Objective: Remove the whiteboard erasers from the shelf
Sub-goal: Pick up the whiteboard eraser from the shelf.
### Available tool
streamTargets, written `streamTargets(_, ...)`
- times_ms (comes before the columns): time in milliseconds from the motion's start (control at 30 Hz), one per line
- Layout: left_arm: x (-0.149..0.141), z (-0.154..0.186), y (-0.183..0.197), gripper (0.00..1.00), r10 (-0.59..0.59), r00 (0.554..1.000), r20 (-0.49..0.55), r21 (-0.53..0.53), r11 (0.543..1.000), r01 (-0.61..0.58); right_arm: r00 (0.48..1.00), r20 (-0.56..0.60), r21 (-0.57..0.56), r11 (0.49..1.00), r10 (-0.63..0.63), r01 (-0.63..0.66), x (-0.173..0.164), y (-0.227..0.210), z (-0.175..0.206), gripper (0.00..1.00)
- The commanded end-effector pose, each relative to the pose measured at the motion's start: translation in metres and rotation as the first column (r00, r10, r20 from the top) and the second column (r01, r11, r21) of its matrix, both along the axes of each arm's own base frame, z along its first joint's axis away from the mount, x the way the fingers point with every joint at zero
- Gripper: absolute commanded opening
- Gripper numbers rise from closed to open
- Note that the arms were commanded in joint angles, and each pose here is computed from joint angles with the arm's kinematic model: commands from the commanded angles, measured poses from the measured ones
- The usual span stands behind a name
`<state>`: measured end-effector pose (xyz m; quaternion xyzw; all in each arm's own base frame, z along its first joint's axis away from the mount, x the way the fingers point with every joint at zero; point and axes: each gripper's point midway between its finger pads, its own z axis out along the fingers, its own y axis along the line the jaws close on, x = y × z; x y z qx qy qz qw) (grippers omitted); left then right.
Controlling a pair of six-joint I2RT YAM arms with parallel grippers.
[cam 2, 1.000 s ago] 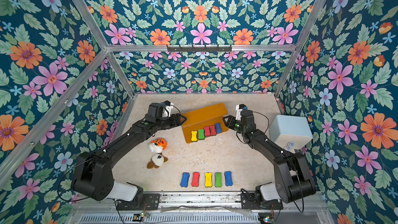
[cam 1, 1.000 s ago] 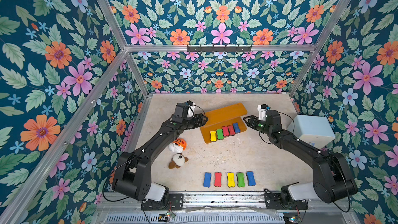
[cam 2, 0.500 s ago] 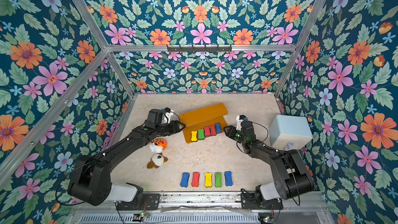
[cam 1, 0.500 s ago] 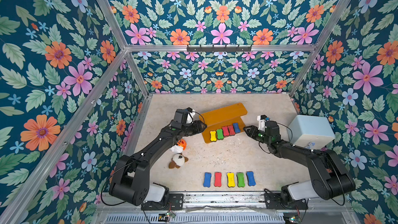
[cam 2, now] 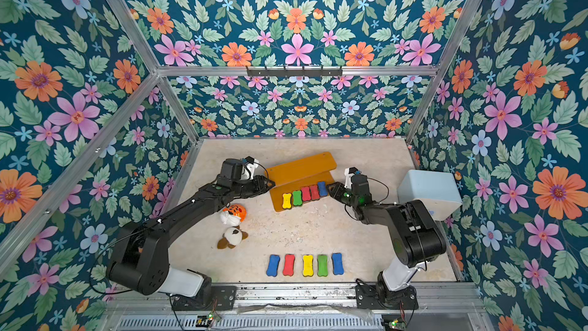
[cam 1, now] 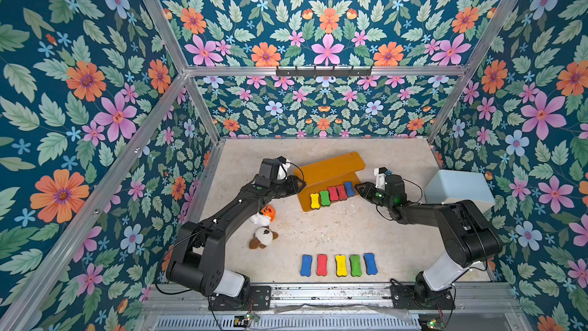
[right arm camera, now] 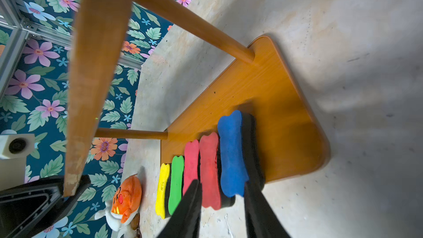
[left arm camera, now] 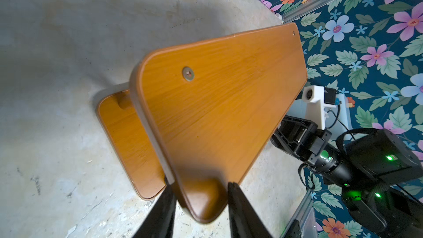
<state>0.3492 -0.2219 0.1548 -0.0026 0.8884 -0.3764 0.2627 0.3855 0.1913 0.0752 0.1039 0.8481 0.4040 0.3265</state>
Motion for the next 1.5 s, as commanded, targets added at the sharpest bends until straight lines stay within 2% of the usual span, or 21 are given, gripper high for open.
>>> streamTargets(0,0.004,0.007,-0.002,0.41,-0.001,1.000,0.025,-0.015,1.000,0.002,1.000,0.011,0.004,1.000,0.008,-0.008,0.006,0.003,0.000,0.35)
streamTargets(533,0.005,0.005,-0.001,0.41,-0.004,1.000,0.018,-0.003,1.000,0.005,1.000,-0.017,-0.008,1.000,0.018,-0.018,0.023,0.010,-0.016,0.34)
streamTargets(867,0.007,0.005,0.001,0.41,0.002,1.000,0.017,0.010,1.000,-0.002,0.999,-0.046,-0.032,0.999,0.016,-0.017,0.022,0.012,-0.033,0.32)
streamTargets(1000,0.009,0.008,0.002,0.42,0.005,1.000,0.021,0.019,1.000,-0.006,0.999,-0.054,-0.041,0.999,0.005,-0.008,0.020,0.009,-0.038,0.29)
streamTargets(1267,0.014,0.007,0.004,0.43,0.016,1.000,0.016,0.027,0.999,-0.016,0.998,-0.061,-0.040,0.999,-0.009,0.007,0.016,0.006,-0.042,0.15)
streamTargets(1467,0.022,0.006,0.006,0.44,0.023,1.000,0.007,0.035,0.999,-0.023,0.999,-0.047,-0.023,1.000,-0.017,0.016,0.016,0.006,-0.034,0.07)
